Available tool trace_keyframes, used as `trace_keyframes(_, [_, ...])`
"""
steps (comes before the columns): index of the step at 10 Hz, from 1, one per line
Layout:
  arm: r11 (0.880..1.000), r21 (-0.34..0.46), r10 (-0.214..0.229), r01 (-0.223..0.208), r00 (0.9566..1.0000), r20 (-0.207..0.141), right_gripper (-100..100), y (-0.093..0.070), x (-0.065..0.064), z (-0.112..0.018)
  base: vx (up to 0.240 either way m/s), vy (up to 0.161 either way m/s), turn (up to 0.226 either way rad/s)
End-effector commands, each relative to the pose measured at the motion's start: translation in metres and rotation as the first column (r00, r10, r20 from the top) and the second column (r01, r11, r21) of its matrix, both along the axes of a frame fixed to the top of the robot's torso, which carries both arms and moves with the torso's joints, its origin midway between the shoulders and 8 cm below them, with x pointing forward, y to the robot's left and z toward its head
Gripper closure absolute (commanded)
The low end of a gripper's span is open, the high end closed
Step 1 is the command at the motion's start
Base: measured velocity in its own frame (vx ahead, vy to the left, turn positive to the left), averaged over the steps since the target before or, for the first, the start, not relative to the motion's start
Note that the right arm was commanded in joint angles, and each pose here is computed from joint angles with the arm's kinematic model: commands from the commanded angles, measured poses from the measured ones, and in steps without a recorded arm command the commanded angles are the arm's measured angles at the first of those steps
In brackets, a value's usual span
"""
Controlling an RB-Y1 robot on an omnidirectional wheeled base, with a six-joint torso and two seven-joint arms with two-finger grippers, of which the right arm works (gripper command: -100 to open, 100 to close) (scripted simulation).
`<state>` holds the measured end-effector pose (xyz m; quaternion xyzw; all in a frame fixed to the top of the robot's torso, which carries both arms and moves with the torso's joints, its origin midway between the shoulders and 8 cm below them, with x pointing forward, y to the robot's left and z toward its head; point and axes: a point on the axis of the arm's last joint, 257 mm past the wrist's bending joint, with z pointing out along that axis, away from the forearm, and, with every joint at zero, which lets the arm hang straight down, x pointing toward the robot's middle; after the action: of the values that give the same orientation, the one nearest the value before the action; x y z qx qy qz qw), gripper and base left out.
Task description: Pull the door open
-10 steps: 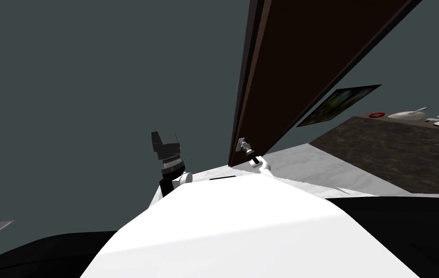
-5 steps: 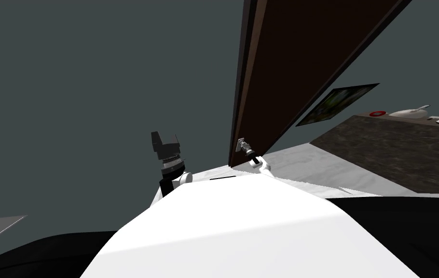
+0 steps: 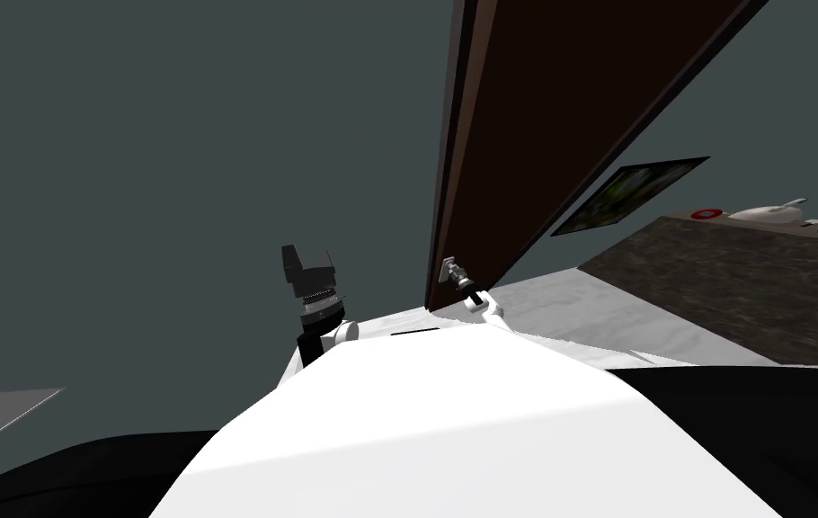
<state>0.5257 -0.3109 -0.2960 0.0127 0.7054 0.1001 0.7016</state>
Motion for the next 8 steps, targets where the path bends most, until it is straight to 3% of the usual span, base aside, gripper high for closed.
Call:
trace_keyframes(1, [0.998,0.066,0.002,-0.002,1.0,-0.005,100,0.0033,0.0005,0.0002,-0.055,-0.031,0.03])
trace_keyframes(3, [0.993,0.115,0.002,-0.001,1.0,-0.009,100,0.0044,0.0013,0.0006,-0.048,-0.029,0.024])
trace_keyframes(6, [0.977,0.214,0.002,0.001,0.9999,-0.017,100,0.0069,0.0029,0.0016,-0.041,-0.034,0.029])
trace_keyframes(8, [0.954,0.299,0.003,0.003,0.9997,-0.023,100,0.0096,0.0047,0.0027,-0.047,-0.03,0.034])
